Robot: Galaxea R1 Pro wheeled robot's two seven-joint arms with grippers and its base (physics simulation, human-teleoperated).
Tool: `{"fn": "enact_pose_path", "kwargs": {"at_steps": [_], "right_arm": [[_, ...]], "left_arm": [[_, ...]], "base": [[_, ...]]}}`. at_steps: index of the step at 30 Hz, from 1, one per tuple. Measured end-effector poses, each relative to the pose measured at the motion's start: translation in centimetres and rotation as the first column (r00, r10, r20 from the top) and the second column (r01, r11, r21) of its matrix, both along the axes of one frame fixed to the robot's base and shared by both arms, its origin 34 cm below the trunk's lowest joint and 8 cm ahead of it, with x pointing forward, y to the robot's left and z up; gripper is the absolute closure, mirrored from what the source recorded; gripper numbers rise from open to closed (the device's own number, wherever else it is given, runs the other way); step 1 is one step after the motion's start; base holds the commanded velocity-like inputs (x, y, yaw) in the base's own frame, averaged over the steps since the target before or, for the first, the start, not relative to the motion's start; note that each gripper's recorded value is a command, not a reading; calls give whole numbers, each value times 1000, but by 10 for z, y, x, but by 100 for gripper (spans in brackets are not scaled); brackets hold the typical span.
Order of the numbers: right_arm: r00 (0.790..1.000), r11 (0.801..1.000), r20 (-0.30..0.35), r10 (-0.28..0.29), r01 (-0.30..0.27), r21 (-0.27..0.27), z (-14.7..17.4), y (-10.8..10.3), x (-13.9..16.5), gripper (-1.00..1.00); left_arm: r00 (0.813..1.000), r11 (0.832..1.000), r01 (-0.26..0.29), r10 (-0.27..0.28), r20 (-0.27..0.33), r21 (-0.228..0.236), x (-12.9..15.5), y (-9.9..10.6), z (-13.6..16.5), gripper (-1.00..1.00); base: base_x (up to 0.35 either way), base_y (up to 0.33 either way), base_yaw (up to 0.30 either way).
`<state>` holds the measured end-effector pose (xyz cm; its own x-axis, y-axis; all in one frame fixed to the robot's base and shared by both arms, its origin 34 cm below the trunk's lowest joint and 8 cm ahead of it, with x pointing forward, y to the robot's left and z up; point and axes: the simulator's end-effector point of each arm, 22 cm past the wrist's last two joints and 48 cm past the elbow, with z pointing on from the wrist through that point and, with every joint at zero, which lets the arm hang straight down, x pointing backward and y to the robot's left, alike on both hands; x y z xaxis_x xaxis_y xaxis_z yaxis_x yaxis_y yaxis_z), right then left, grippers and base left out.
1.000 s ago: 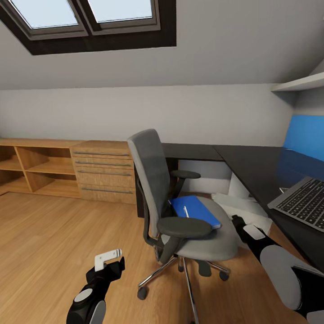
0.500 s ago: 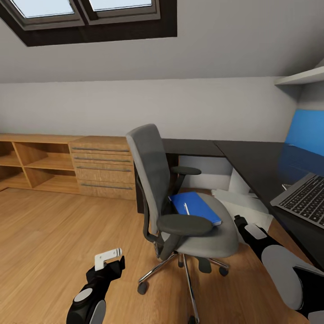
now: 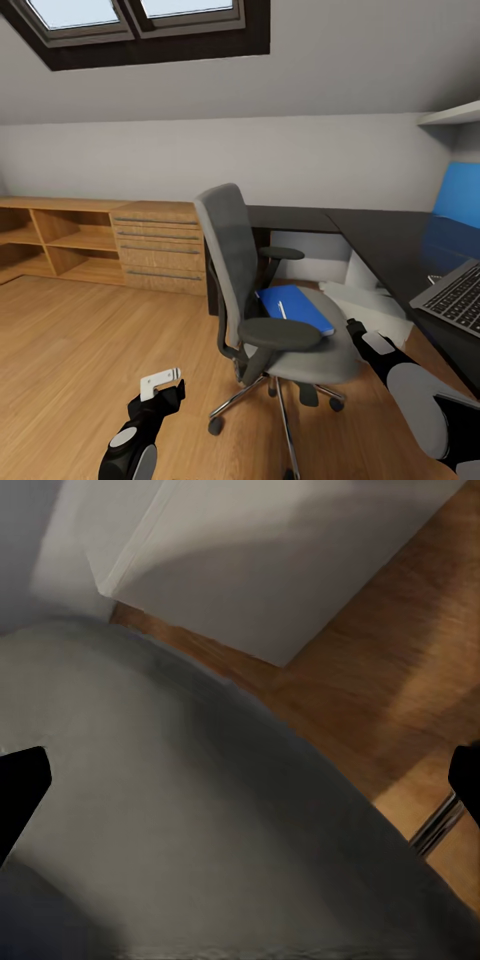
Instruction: In the bedroom, organize the workspace by keeping the computer under the desk, ensuring the monitor is on the desk, placing the keyboard on the desk next to the monitor, placing the mouse on the desk next to the keyboard, moving the folder from the swivel chair onto the desk next to the mouse, stacking the notebook on top of the folder with the pen on top of the notebook, and positioning the swivel chair next to the desk.
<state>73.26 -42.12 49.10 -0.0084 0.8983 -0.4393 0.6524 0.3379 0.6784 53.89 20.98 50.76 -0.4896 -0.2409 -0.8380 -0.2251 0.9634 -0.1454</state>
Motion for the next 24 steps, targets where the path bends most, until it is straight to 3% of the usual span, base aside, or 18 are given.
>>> {"fn": "enact_pose_path", "kwargs": {"at_steps": [2, 5, 24], "right_arm": [[1000, 1000, -3, 8, -8, -20, 1, -2, 0, -100], [1000, 1000, 2, 1, -1, 0, 0, 1, 0, -100], [1000, 1000, -2, 9, -9, -16, 1, 1, 0, -100]], "left_arm": [[1000, 1000, 1, -1, 1, 0, 0, 0, 0, -100], [1000, 1000, 1, -1, 1, 0, 0, -1, 0, -100], [1000, 1000, 2, -2, -3, 3, 0, -1, -1, -100]], "base": [[0, 0, 251], [0, 0, 269], [0, 0, 276]]}}
